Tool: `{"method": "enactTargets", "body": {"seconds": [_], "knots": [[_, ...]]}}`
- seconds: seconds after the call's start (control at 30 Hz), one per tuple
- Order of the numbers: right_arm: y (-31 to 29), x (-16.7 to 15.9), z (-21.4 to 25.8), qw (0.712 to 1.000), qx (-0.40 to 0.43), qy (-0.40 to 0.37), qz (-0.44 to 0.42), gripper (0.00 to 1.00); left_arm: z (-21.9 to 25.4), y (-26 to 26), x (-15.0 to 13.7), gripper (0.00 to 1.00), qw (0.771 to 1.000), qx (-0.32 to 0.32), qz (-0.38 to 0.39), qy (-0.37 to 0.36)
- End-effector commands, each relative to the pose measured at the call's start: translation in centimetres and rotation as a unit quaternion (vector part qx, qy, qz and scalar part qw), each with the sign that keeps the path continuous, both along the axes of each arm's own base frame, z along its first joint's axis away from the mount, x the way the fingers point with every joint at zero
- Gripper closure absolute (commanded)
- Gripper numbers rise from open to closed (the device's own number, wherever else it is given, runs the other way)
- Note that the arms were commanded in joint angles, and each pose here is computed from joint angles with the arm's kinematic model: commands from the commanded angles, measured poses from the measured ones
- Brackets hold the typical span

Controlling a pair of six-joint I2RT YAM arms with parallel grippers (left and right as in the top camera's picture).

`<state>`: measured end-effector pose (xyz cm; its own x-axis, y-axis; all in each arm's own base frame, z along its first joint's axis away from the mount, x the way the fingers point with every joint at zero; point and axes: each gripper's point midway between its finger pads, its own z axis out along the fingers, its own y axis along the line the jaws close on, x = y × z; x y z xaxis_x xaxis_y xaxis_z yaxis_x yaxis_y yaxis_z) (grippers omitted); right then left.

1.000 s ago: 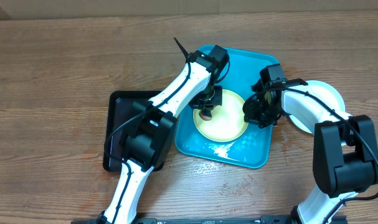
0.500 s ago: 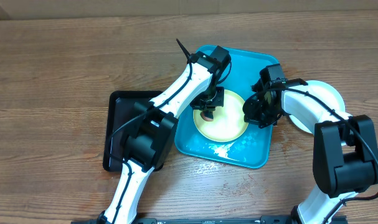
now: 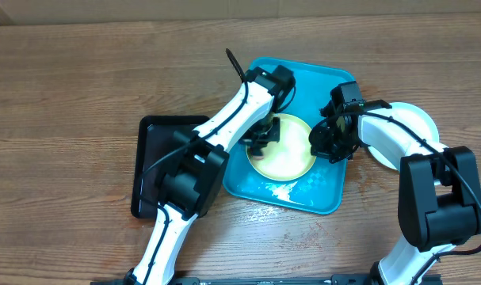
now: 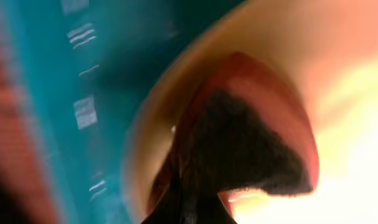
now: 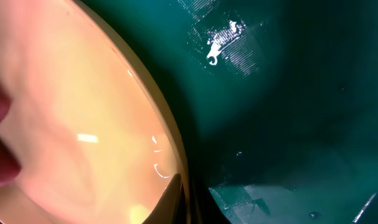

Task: Clean dirty plates on tray and stack at the side
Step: 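Scrub the yellow plate with the sponge while the right gripper holds it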

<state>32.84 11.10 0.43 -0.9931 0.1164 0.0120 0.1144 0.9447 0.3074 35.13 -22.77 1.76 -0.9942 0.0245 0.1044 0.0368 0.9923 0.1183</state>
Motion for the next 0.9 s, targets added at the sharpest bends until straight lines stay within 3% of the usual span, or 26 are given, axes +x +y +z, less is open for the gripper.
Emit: {"method": "enactTargets", "body": {"seconds": [0.0, 0.1, 0.17, 0.27, 0.37, 0.47, 0.63, 0.87], "knots": [[-1.9, -1.3, -2.1, 0.998, -0.049, 0.029, -0.004, 0.96, 1.6, 5.6, 1.9, 0.96, 0.993, 0.105, 0.031, -0.048], [-1.9, -1.3, -2.1, 0.998, -0.049, 0.028, -0.004, 0.96, 1.5, 6.2, 2.3, 0.96, 0.993, 0.096, 0.045, -0.043], [-1.9, -1.3, -2.1, 0.998, -0.049, 0.029, -0.004, 0.96, 1.0, 4.6, 2.5, 0.96, 0.997, 0.050, 0.046, -0.036], [-1.9, -1.3, -2.1, 0.998, -0.049, 0.028, -0.004, 0.96, 0.5, -0.8, 2.7, 0.96, 0.995, -0.093, 0.015, -0.017], [-1.9, -1.2, -2.1, 0.998, -0.049, 0.027, -0.004, 0.96, 0.8, -6.3, 2.2, 0.96, 0.976, -0.219, -0.015, -0.001], [-1.9, -1.3, -2.1, 0.998, -0.049, 0.028, -0.004, 0.96, 0.5, -9.6, 0.8, 0.96, 0.958, -0.284, -0.032, 0.016], [-1.9, -1.3, -2.1, 0.998, -0.049, 0.029, -0.004, 0.96, -0.9, -11.6, -2.6, 0.96, 0.944, -0.320, -0.045, 0.063], [-1.9, -1.4, -2.1, 0.998, -0.049, 0.031, -0.004, 0.96, -1.2, -9.4, -5.2, 0.96, 0.950, -0.286, -0.044, 0.119]]}}
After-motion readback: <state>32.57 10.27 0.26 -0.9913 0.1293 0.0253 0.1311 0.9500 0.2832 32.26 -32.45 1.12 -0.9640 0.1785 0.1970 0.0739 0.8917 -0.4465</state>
